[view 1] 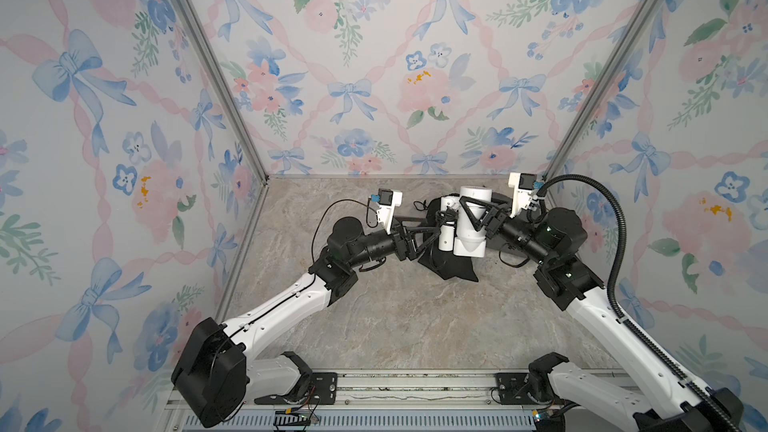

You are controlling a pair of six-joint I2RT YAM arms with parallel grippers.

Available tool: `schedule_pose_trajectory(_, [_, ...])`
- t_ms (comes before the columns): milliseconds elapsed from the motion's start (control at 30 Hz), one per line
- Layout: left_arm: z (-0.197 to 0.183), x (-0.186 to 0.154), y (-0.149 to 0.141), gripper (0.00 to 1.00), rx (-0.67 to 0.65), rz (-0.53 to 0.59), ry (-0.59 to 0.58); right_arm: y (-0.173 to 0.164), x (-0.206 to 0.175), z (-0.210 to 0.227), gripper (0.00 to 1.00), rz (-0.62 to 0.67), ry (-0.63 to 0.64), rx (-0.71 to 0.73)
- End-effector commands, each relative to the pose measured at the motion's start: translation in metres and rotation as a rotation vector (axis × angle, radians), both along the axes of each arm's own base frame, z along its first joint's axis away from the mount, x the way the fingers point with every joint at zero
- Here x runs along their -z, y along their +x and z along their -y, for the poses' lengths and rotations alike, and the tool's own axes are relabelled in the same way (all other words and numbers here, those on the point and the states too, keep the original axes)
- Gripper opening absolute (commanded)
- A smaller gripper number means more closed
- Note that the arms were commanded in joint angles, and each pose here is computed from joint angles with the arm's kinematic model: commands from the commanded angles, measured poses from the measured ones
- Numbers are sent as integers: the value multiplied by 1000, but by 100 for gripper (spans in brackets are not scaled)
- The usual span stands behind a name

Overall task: Pack away hair dryers
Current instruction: Adjust the hair dryer.

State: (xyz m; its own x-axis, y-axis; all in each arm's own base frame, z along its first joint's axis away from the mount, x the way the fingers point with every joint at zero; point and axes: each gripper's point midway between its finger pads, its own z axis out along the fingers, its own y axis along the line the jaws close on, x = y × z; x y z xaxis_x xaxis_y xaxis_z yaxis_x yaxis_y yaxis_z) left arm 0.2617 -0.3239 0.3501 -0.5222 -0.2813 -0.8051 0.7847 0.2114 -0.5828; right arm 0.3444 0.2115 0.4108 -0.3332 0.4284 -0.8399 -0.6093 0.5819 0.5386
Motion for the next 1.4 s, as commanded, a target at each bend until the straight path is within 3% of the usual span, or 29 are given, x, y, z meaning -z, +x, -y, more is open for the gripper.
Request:
schedule_pose_trajectory(0, [5, -22, -3, 82, 51, 48, -56, 0, -48, 1, 27, 118, 95, -18])
schedule_pose_trajectory(667, [12, -43, 24, 81, 59, 98, -103, 8, -60, -19, 28, 98, 178, -120])
schedule_pose_trajectory(1033, [21, -40, 31, 71, 87, 89, -117, 3, -61, -35, 29, 98, 187, -159])
schedule_pose_trajectory(1133, [22, -37, 32, 62, 86, 79, -119, 2, -62, -36, 29, 100, 189, -163])
schedule_pose_trajectory(1367, [18, -40, 32, 24, 80, 80, -126, 3, -58, -36, 30, 91, 181, -154])
